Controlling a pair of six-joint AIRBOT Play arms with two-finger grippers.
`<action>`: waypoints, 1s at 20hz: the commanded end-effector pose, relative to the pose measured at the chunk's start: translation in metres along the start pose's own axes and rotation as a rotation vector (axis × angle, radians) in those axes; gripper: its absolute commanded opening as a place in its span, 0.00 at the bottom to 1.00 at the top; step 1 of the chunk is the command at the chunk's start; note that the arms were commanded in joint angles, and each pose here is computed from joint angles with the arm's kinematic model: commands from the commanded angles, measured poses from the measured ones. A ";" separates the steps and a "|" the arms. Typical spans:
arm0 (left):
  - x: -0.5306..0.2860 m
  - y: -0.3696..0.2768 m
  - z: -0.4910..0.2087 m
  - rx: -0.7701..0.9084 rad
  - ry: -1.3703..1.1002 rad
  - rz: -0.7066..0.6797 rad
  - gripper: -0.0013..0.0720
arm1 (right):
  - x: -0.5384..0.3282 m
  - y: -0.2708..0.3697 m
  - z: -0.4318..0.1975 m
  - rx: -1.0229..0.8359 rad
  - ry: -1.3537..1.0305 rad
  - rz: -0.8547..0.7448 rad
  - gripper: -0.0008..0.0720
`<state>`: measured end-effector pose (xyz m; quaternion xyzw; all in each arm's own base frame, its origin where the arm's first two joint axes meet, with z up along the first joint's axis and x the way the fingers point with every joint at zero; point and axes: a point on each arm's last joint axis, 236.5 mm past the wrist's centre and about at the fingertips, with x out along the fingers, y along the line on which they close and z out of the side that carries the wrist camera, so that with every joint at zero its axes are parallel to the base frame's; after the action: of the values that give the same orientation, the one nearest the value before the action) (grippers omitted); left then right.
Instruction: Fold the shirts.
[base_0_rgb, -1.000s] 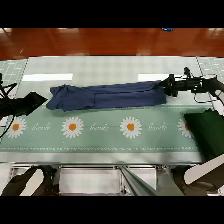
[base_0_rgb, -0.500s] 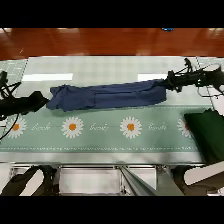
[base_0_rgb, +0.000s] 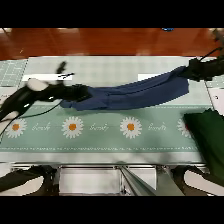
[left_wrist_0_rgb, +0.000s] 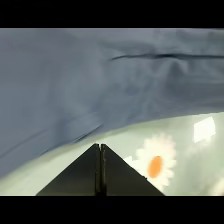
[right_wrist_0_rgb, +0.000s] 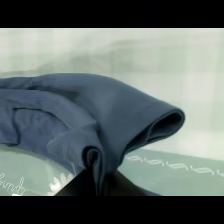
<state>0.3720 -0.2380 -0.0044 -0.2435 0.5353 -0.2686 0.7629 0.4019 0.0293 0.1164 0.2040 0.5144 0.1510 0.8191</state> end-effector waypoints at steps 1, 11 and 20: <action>0.081 -0.063 -0.009 0.067 0.143 -0.082 0.04 | -0.050 0.032 -0.014 -0.050 -0.064 -0.013 0.04; 0.208 -0.198 -0.083 0.145 0.368 -0.228 0.04 | -0.080 0.061 -0.025 -0.065 -0.119 0.011 0.04; 0.131 -0.132 -0.030 0.290 0.456 -0.128 0.04 | -0.072 0.079 -0.017 -0.098 -0.144 0.036 0.04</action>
<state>0.3513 -0.4803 -0.0217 -0.1572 0.6161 -0.4392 0.6346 0.3461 0.0564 0.1996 0.1884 0.4563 0.1638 0.8541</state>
